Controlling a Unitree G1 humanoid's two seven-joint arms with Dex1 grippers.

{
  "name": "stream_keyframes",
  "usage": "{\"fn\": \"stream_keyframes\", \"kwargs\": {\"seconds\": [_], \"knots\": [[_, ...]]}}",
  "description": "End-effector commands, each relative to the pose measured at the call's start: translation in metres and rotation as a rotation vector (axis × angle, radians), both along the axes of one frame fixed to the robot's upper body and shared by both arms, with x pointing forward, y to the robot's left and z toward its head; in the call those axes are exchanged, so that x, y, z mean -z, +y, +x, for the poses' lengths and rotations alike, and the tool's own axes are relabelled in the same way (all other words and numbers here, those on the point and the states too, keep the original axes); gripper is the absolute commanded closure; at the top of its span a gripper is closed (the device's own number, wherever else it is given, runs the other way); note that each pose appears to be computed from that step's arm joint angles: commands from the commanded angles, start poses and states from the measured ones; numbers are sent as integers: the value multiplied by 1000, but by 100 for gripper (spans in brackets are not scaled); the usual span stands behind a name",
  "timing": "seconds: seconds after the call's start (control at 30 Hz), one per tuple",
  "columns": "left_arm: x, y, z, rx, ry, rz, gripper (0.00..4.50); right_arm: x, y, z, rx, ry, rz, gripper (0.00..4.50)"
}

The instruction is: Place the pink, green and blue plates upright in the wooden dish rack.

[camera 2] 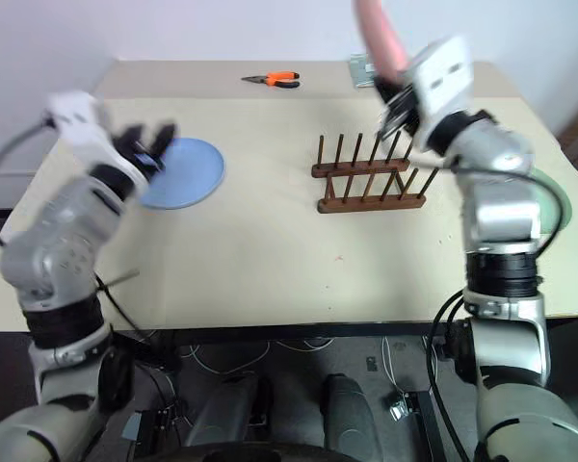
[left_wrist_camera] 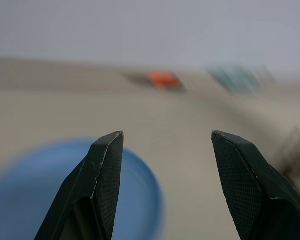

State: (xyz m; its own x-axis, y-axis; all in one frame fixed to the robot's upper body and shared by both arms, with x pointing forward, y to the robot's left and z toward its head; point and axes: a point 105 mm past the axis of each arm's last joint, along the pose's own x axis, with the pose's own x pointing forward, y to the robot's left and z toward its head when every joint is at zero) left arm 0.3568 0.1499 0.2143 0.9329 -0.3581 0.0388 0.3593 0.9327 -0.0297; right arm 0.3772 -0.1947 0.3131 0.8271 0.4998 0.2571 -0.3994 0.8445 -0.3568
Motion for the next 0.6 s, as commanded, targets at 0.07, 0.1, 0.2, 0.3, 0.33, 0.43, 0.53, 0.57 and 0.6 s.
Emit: {"fn": "stream_keyframes", "kwargs": {"seconds": [0.07, 0.1, 0.2, 0.3, 0.33, 0.43, 0.53, 0.57, 0.6], "knots": [[6, -54, -34, 345, -113, 168, 165, -13, -22, -12, -79, 107, 174, 450], [15, -61, -39, 393, -96, 183, 165, -11, -27, -11, -89, 140, 221, 450], [27, -73, -46, 464, -79, 160, 165, -4, -37, -2, -76, 213, 302, 450], [27, -75, -47, 470, -77, 127, 165, -1, -43, 2, -69, 269, 378, 450], [28, -74, -47, 461, -74, 129, 165, -2, -44, 3, -74, 276, 405, 450], [32, -72, -48, 453, -65, 132, 165, -8, -45, 2, -109, 286, 475, 450], [36, -72, -50, 454, -54, 138, 165, -12, -45, 0, -123, 285, 496, 450], [36, -71, -50, 453, -51, 139, 165, -13, -45, 0, -124, 283, 495, 450], [37, -71, -51, 454, -50, 139, 165, -14, -44, -1, -129, 284, 494, 450]]}}
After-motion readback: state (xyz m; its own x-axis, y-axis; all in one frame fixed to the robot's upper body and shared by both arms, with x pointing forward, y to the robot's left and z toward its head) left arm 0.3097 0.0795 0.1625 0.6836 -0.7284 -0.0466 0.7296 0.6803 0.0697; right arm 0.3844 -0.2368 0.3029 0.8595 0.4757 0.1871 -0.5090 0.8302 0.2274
